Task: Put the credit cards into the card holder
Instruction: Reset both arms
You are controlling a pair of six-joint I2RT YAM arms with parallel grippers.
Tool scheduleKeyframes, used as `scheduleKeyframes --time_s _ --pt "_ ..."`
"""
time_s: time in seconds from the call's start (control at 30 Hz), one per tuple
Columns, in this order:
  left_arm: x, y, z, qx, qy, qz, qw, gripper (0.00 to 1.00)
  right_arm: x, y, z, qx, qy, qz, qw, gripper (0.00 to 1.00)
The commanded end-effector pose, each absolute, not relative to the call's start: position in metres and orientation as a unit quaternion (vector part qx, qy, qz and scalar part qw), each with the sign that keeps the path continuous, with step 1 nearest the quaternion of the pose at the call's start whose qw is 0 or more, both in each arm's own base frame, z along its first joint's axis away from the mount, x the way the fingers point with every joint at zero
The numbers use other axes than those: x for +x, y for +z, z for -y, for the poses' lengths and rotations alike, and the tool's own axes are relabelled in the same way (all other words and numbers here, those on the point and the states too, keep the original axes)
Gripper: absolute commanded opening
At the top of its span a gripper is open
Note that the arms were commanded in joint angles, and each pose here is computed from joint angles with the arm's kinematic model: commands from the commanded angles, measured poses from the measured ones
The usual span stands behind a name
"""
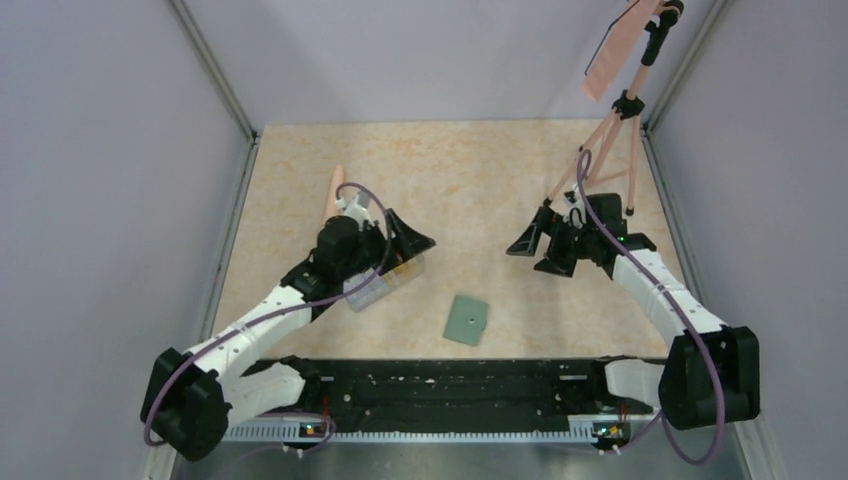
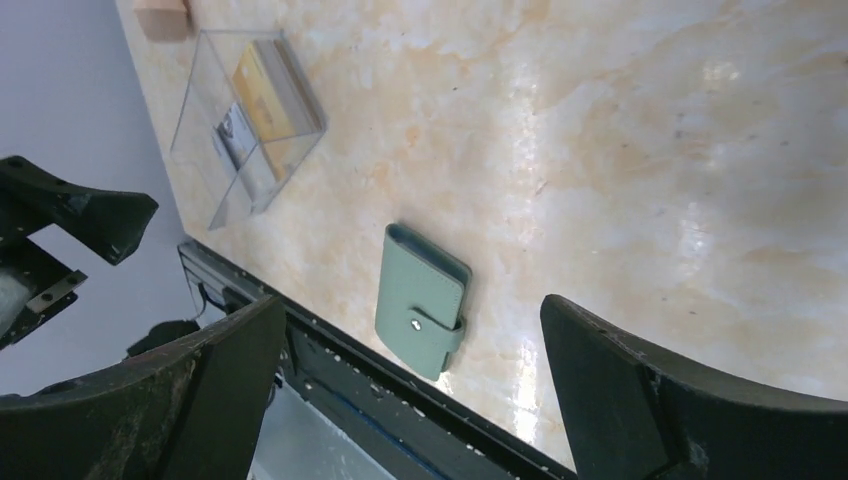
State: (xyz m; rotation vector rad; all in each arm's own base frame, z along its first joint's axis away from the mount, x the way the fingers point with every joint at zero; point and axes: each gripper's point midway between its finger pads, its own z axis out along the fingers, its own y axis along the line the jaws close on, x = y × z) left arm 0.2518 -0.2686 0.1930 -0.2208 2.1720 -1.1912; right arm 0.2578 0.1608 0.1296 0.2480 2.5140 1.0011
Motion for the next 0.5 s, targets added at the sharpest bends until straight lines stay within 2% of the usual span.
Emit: scheduleKeyframes --time_s 0.0,0.23,0.47 --pt "0.268 0.219 0.225 -0.128 -0.499 -0.772 0.371 0.99 0.263 0.134 -0.143 0.087 0.369 -0.896 0.23 0.99" --pt "0.293 0.19 0.122 -0.214 -0.349 -0.797 0.443 0.99 0.286 0.13 -0.096 0.108 0.236 -0.922 0.288 0.99" --pt "0.315 0.196 0.049 -0.168 -0.121 -0.819 0.534 0.99 0.304 0.146 -0.026 0.165 0.053 -0.915 0.364 0.99"
